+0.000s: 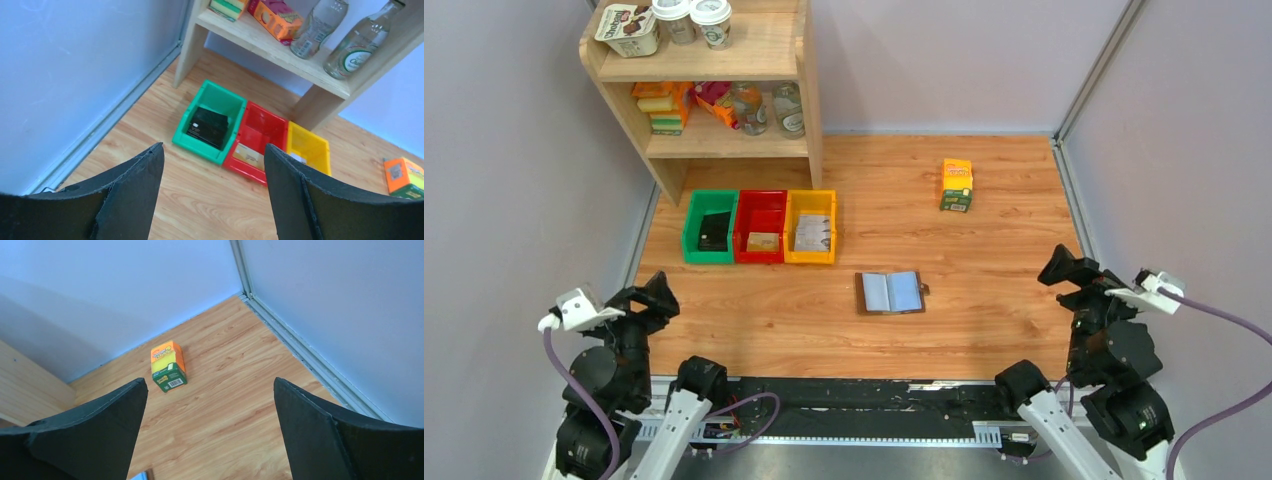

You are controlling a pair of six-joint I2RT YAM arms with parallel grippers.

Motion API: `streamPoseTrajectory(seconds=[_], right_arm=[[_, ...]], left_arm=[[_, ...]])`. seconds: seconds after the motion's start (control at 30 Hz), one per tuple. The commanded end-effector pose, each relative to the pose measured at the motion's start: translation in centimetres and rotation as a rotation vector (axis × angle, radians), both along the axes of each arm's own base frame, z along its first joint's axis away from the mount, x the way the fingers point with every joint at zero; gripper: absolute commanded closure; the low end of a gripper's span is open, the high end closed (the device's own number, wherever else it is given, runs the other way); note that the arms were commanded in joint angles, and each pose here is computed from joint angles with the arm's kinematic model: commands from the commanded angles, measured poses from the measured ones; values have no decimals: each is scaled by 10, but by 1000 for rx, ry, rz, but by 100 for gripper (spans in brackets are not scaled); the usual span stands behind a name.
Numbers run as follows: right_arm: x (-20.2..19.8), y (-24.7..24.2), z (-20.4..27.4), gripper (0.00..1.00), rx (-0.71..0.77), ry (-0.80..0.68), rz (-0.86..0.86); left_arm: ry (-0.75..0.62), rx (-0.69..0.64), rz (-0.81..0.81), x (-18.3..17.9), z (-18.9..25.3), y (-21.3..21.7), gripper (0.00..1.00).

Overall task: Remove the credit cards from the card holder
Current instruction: Reset both arms

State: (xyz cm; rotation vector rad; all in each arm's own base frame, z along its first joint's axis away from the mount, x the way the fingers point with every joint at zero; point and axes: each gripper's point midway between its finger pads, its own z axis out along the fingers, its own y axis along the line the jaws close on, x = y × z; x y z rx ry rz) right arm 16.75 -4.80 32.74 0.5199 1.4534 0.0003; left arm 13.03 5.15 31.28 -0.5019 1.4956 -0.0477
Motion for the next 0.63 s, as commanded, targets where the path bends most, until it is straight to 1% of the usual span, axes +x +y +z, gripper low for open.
streamPoseTrajectory(seconds=[0.0, 0.07, 0.13, 0.2, 0.43, 0.6], right_arm=[[-12, -17, -4, 0, -1, -72, -69], [-16, -21, -9, 0, 22, -94, -85], [-17, -21, -12, 0, 31, -102, -83], [-15, -19, -13, 0, 26, -96, -76], [-8, -15, -18, 0, -13, -77, -64], [-8, -15, -18, 0, -21, -93, -63]], left_arm=[[-28, 62, 69, -16, -11, 19, 20], [19, 76, 85, -15, -20, 21, 20], [44, 90, 66, -11, -27, 17, 20], [44, 86, 41, -6, -34, 11, 20], [43, 117, 23, -3, -34, 9, 20], [40, 125, 17, -2, -33, 8, 20]])
